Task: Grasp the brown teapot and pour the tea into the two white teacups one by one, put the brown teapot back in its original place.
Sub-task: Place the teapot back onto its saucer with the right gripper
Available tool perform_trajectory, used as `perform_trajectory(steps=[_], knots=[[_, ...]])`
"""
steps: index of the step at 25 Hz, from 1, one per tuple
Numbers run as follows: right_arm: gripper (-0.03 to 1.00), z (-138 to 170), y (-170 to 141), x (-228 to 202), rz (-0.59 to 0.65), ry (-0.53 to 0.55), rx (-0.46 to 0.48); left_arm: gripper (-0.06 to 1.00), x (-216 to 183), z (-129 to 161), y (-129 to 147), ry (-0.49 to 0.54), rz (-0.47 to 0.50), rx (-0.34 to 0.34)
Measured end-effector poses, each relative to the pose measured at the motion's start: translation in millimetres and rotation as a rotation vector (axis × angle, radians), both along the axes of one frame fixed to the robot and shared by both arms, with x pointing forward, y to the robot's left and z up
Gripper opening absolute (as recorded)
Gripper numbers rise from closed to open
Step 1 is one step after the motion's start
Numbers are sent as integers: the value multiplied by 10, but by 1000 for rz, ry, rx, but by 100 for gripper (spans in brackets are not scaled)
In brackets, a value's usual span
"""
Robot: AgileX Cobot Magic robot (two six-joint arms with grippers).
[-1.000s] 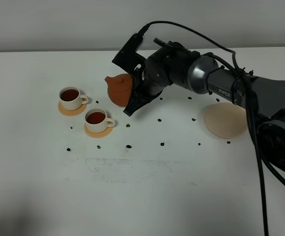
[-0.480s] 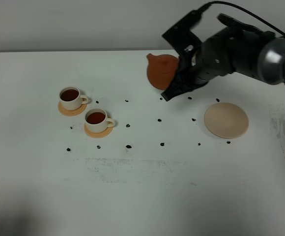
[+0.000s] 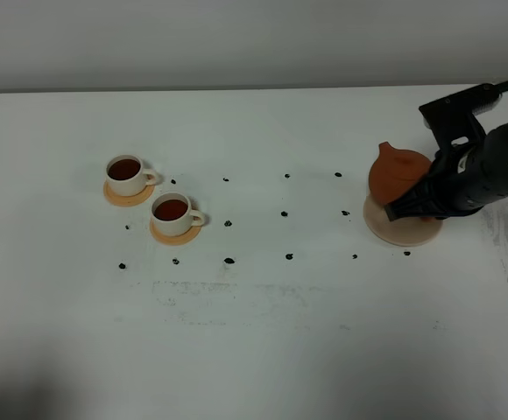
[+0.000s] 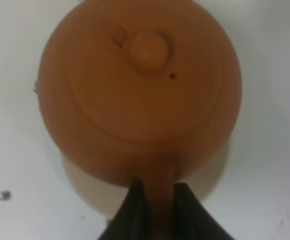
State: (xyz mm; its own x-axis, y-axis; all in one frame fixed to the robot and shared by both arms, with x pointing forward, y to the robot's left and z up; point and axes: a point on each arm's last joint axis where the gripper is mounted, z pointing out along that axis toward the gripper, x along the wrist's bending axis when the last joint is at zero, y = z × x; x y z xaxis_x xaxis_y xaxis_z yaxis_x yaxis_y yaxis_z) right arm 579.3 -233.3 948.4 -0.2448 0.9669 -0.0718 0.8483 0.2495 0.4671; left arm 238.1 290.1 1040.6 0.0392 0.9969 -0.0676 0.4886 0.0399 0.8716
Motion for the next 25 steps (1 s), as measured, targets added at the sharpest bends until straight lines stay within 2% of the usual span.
perform_trajectory(steps=[4, 13, 25], knots=[[9, -87, -39, -83, -33, 20, 27, 67, 0, 0, 0, 0, 0, 0], [9, -276, -74, -217, -62, -12, 74, 67, 0, 0, 0, 0, 0, 0], [9, -318, -110, -227, -83, -43, 91, 67, 0, 0, 0, 0, 1, -1]])
